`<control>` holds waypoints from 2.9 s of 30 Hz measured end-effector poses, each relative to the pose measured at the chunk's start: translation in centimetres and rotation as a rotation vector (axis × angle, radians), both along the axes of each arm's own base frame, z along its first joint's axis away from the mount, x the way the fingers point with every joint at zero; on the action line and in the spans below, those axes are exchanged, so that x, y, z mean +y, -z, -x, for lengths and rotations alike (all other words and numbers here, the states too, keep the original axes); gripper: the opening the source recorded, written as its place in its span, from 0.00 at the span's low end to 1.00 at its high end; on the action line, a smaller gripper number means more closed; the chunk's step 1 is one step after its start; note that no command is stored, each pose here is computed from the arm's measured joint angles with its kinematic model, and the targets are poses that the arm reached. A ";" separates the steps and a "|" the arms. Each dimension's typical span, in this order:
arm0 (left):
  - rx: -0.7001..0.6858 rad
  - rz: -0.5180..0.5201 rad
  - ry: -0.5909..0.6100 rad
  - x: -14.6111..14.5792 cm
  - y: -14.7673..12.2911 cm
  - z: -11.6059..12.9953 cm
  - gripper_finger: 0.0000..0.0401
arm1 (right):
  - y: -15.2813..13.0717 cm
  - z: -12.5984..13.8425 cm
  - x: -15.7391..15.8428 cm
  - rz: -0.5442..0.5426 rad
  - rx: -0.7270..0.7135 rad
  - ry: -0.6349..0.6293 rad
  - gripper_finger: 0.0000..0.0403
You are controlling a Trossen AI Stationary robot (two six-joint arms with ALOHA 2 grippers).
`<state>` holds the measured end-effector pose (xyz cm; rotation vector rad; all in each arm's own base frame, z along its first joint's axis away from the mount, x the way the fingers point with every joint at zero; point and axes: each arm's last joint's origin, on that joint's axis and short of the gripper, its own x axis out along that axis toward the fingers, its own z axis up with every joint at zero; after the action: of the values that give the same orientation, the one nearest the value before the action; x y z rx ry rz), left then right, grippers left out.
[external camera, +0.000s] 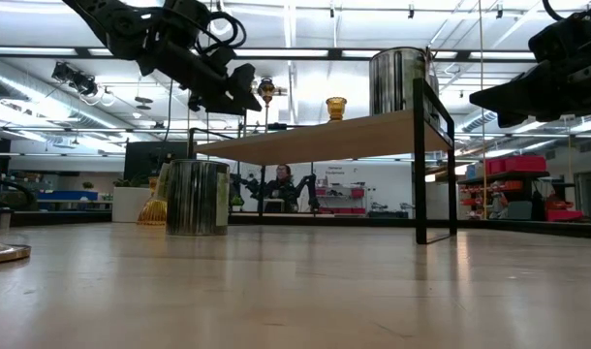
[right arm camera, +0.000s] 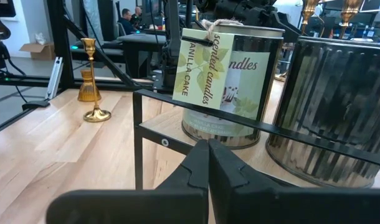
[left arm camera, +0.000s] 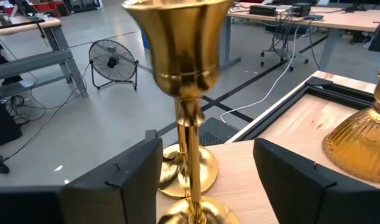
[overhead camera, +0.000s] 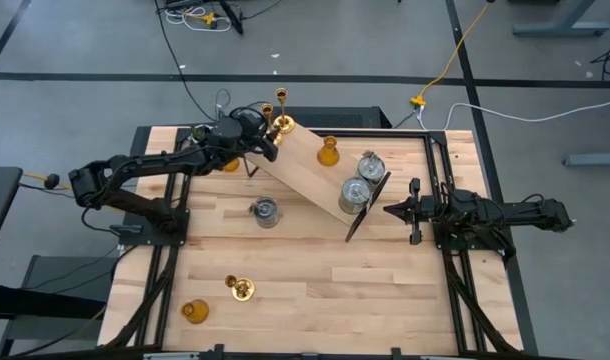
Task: Pick & Place candle stick holders
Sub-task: Adjust the gold candle holders on the shelf
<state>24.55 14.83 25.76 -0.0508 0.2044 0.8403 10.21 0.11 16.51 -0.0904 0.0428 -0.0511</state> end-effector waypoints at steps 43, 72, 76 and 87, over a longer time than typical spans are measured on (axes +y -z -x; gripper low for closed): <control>0.053 0.026 -0.001 0.5 -5.8 -0.8 0.93 | 0.0 0.0 0.0 0.000 0.000 0.000 0.01; 0.203 0.036 -0.029 -0.4 -8.9 -0.8 0.93 | 0.0 0.0 0.0 0.000 0.000 0.000 0.01; 0.207 0.034 -0.042 -0.1 -8.9 -0.5 0.93 | 0.0 0.0 0.0 0.000 0.000 0.000 0.01; 0.239 -0.016 -0.065 -0.3 -9.0 -0.7 0.93 | 0.0 0.0 0.0 0.000 0.000 0.000 0.01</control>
<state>25.26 14.49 34.77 0.0587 0.4229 0.9126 10.21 0.11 16.51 -0.0904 0.0428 -0.0510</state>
